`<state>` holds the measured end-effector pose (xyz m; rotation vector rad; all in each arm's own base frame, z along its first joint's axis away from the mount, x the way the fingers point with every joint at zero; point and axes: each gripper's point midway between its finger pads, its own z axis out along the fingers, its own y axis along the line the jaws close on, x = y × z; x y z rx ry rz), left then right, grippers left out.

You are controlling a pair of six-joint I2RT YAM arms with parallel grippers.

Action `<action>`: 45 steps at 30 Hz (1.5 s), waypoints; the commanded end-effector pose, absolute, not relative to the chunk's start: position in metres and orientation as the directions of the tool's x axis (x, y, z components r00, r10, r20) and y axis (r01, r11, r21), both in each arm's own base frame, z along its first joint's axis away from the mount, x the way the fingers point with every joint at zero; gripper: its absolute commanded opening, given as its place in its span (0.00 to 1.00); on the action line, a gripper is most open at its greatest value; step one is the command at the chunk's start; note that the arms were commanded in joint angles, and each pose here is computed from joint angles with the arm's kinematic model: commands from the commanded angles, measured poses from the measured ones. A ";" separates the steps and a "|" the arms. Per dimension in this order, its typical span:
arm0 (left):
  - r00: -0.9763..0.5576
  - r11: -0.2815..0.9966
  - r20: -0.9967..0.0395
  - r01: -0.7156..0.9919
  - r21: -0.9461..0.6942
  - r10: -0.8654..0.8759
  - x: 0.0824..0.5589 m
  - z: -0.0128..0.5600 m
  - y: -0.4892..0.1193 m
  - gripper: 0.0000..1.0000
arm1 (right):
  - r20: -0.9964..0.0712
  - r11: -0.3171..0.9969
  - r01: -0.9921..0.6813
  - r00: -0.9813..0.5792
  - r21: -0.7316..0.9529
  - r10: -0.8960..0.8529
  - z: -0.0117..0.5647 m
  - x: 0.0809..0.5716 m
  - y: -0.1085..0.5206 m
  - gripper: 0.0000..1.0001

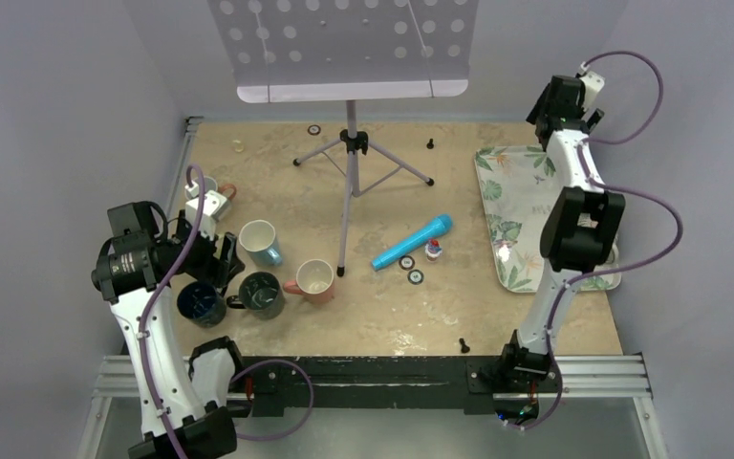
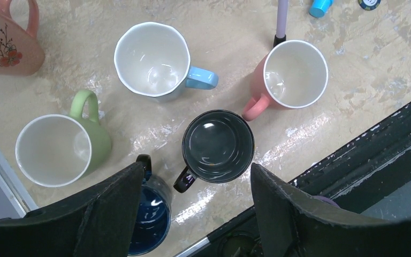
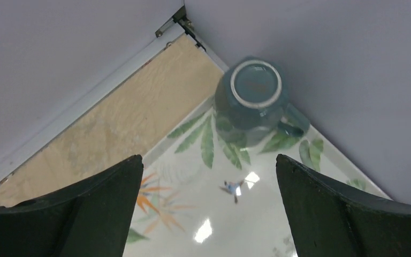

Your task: Turn the mug right side up

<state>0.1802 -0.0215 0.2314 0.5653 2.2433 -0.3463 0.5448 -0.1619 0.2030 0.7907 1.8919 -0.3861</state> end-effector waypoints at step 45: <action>-0.587 0.874 -0.745 0.486 -0.011 0.317 0.193 0.239 -0.016 0.77 | -0.790 0.857 0.491 -0.583 -0.156 0.190 0.122 0.577 -0.182 0.44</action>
